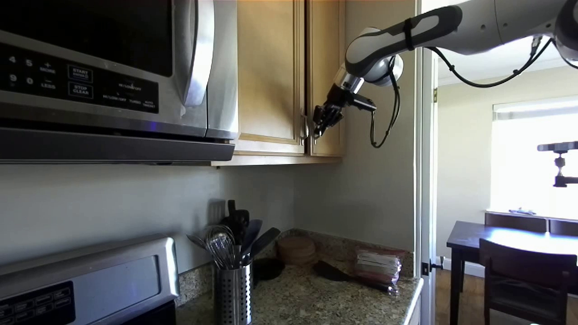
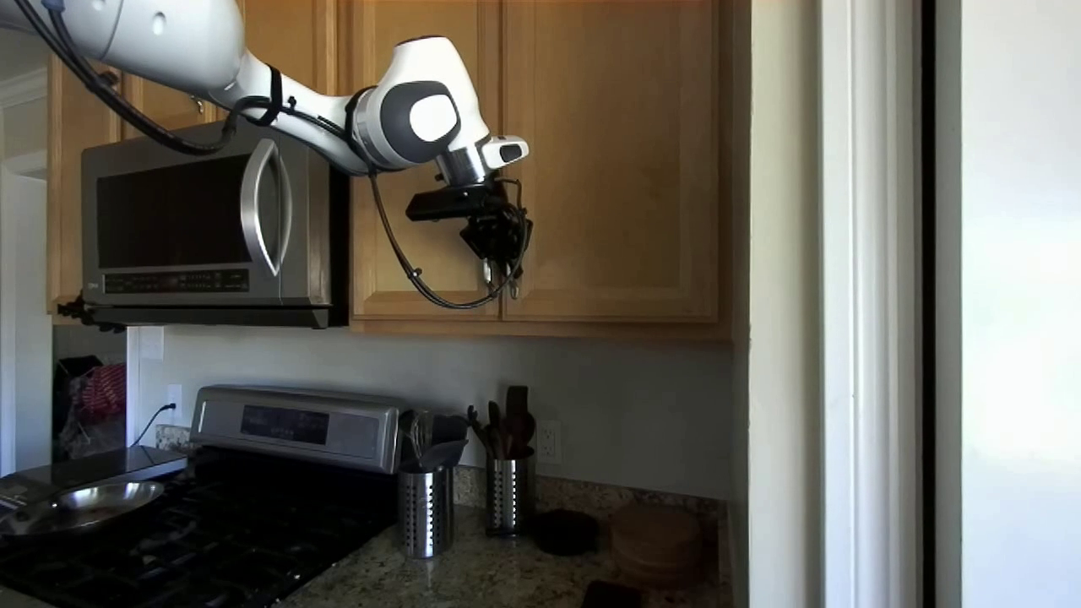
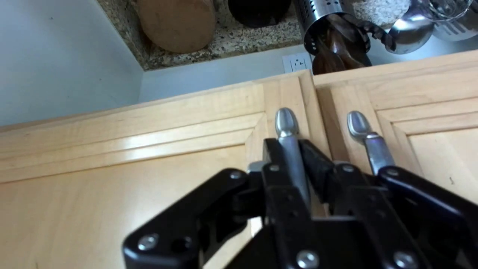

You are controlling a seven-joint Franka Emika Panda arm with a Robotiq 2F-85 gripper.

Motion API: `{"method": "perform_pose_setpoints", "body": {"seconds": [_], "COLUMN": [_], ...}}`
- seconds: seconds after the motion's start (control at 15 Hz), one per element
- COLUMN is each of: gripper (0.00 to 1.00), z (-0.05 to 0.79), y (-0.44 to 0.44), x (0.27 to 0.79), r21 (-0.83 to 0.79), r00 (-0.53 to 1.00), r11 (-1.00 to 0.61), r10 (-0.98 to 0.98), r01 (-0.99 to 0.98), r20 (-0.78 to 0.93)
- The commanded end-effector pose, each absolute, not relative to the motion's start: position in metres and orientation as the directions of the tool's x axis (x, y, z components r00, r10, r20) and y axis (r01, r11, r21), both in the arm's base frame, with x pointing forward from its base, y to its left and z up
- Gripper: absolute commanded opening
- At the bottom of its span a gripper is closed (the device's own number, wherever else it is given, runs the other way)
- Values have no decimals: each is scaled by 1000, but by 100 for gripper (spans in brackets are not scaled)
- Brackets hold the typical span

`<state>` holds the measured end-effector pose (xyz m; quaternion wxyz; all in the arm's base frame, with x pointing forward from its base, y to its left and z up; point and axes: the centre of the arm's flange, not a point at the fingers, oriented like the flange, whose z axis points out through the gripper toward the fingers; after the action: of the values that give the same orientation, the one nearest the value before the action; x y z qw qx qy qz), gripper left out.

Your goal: Open the right drawer of the cabinet.

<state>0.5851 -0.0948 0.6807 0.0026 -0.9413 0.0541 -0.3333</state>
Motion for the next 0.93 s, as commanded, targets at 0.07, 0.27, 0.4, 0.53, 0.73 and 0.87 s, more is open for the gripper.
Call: {"method": "perform_pose_setpoints", "body": {"seconds": [0.07, 0.27, 0.4, 0.53, 0.73, 0.87], "gripper": [10, 9, 10, 10, 9, 10], "z": [661, 666, 669, 668, 670, 672], "y": [-145, -153, -158, -163, -173, -177], "x": [551, 537, 528, 521, 508, 500], "r21": [22, 11, 8, 3, -2, 2], "r00": [808, 798, 789, 780, 763, 758], "r11": [-971, -952, -937, -920, -890, -878], "r10": [-185, -251, -290, -331, -393, -411], "r01": [-237, -306, -350, -392, -457, -478], "r20": [559, 548, 542, 531, 514, 507]}}
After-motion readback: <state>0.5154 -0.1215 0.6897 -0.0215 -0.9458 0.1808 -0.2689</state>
